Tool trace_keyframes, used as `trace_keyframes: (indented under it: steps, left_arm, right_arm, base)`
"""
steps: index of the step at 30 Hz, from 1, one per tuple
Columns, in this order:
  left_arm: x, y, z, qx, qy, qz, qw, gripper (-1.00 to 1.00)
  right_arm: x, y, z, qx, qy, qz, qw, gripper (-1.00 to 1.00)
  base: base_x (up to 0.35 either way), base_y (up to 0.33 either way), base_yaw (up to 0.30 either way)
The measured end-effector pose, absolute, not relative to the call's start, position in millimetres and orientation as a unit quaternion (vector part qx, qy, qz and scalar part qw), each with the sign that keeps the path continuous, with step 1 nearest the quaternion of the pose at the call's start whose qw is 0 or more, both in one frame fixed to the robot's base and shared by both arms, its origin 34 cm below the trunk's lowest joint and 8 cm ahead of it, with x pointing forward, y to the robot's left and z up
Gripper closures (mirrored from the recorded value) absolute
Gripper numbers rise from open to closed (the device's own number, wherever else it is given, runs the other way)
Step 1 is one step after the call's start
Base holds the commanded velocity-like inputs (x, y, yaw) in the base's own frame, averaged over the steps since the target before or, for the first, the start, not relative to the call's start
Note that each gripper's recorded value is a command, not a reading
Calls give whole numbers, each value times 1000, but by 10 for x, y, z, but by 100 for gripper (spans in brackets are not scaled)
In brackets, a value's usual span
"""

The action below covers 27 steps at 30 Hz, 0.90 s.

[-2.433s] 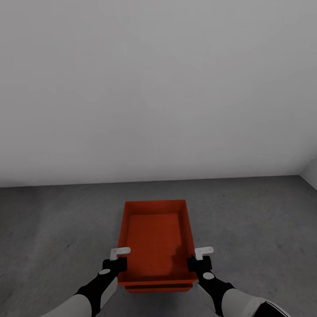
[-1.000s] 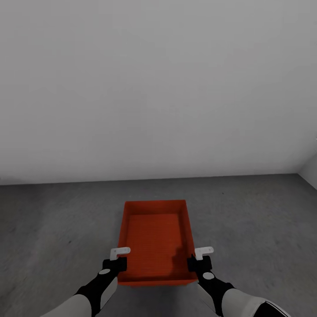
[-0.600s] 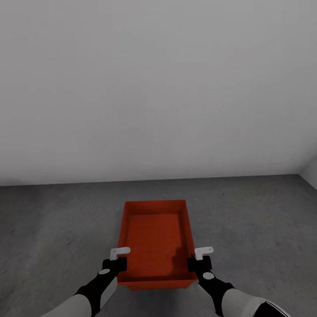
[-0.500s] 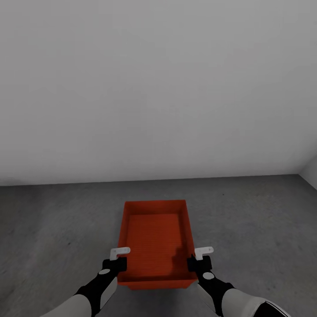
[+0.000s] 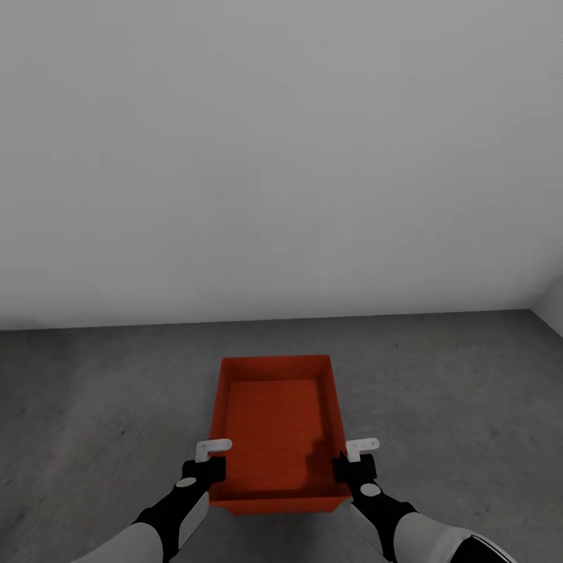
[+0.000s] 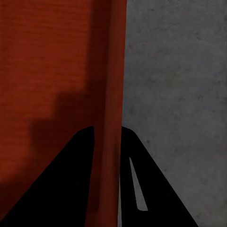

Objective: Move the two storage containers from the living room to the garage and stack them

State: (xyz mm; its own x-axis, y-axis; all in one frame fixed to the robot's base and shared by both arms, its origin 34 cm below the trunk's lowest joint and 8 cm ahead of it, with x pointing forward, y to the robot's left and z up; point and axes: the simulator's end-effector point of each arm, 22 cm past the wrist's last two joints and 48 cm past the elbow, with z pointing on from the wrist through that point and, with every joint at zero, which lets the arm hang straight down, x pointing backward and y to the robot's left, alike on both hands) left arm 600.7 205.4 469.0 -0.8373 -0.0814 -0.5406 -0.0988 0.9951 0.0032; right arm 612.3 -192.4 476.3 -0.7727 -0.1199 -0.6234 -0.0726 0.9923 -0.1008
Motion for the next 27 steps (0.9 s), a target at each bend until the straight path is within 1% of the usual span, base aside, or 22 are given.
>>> trace_keyframes:
  steps: [27]
  left_arm:
    - [5993,2054,4493,-47,958,16,281,100]
  right_arm:
    - [6108,-1925,4564,-51,941,-35,333,100]
  base:
    - [0,0,0]
